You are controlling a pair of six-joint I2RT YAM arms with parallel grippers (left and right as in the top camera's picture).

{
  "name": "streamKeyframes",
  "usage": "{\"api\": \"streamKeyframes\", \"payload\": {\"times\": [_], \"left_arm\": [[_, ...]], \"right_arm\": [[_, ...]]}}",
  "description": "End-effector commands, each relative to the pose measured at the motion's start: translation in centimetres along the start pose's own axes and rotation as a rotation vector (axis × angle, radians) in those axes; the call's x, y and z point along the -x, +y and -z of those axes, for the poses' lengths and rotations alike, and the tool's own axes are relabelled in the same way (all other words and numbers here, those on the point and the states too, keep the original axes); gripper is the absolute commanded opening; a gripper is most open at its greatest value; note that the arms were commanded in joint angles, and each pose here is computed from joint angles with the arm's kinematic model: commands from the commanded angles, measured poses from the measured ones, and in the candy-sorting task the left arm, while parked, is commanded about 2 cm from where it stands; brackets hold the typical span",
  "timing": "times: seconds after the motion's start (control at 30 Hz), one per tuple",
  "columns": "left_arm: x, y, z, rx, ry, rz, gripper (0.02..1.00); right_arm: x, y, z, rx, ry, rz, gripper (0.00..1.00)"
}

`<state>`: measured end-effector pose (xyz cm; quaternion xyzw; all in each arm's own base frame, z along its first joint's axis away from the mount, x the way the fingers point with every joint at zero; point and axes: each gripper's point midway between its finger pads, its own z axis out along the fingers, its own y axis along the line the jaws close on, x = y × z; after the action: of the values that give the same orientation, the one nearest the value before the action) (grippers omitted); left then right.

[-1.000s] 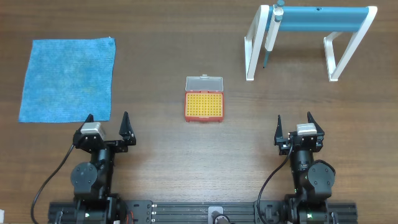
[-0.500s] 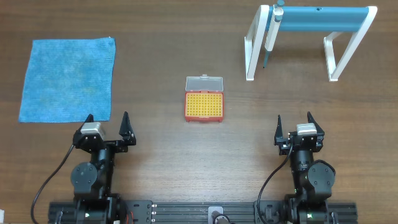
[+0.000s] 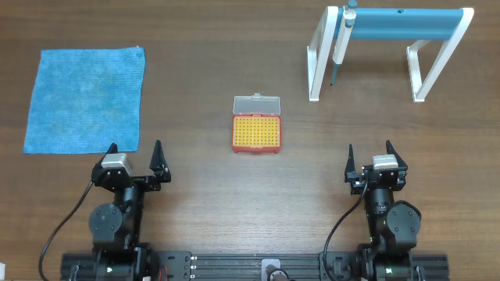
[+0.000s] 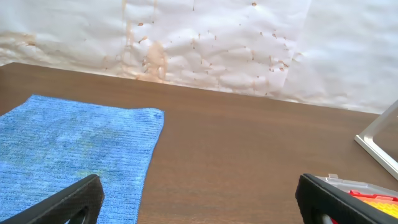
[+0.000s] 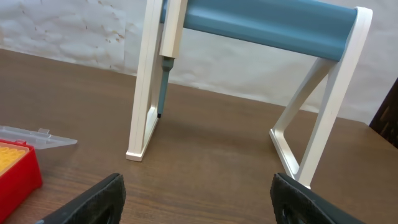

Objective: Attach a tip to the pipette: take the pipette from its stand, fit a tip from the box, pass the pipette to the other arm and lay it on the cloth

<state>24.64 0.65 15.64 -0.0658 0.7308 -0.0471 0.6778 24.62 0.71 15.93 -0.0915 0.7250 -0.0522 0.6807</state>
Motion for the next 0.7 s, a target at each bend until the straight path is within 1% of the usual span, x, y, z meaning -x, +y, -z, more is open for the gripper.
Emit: {"api": "streamKeyframes", "payload": {"times": [0.03, 0.33, 0.43, 0.53, 0.57, 0.6, 0.7], "left_arm": [[-0.1, 0.1, 0.0, 0.007, 0.0, -0.009, 0.998], [-0.1, 0.1, 0.0, 0.007, 0.001, -0.009, 0.998], [-0.1, 0.1, 0.0, 0.007, 0.0, -0.009, 0.998], [-0.1, 0.1, 0.0, 0.007, 0.001, -0.009, 0.996], [-0.1, 0.1, 0.0, 0.007, 0.001, -0.009, 0.996], [-0.1, 0.1, 0.0, 0.007, 0.0, -0.009, 0.998], [-0.1, 0.1, 0.0, 0.007, 0.0, -0.009, 0.998]], "right_arm": [[0.0, 0.3, 0.0, 0.013, -0.008, 0.01, 0.768], [0.0, 0.2, 0.0, 0.012, -0.008, 0.01, 0.766], [0.5, -0.5, 0.0, -0.026, -0.023, 0.012, 0.768], [0.5, -0.5, 0.0, -0.026, -0.026, 0.01, 0.768], [0.6, -0.5, 0.0, -0.026, -0.031, -0.011, 0.768], [1.1, -0.5, 0.1, -0.024, -0.05, -0.062, 0.766], [2.6, -0.2, 0.0, 0.006, -0.111, -0.133, 0.768]]}}
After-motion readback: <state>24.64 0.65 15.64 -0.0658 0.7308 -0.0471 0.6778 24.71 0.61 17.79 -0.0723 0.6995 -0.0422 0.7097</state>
